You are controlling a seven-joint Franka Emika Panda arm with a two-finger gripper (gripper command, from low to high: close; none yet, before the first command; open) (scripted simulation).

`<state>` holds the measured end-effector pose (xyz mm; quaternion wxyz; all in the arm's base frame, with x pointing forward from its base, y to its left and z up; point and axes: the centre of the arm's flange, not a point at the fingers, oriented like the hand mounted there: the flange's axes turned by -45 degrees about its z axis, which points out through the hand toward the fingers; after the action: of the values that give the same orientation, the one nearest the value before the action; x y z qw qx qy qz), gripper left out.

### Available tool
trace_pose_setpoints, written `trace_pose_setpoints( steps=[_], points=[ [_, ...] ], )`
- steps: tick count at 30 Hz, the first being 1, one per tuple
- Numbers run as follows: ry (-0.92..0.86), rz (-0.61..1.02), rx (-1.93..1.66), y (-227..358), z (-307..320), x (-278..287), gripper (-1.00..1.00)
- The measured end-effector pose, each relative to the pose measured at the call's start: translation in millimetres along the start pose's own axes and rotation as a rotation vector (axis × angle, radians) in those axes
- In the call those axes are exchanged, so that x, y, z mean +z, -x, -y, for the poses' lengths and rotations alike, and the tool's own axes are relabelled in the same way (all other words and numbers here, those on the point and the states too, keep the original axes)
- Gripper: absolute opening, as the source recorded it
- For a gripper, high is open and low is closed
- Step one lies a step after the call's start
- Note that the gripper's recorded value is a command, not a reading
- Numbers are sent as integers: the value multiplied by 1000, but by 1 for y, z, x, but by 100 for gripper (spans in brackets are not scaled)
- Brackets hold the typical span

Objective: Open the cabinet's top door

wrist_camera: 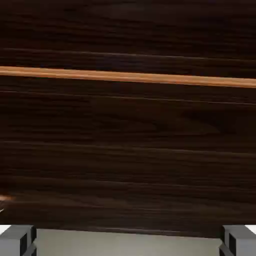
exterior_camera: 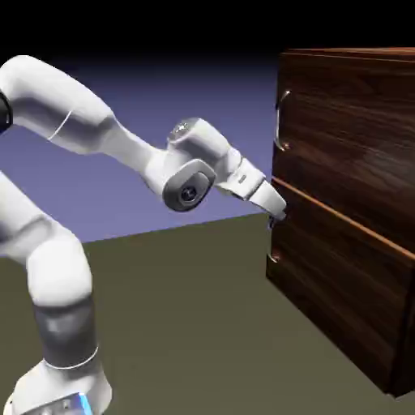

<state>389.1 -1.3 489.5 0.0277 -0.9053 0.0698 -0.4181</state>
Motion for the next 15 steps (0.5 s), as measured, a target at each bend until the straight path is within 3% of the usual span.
trace_pose_setpoints(
  steps=[15],
  points=[
    [-160, -345, 1026, -85, 26, -117, 100]
  ],
)
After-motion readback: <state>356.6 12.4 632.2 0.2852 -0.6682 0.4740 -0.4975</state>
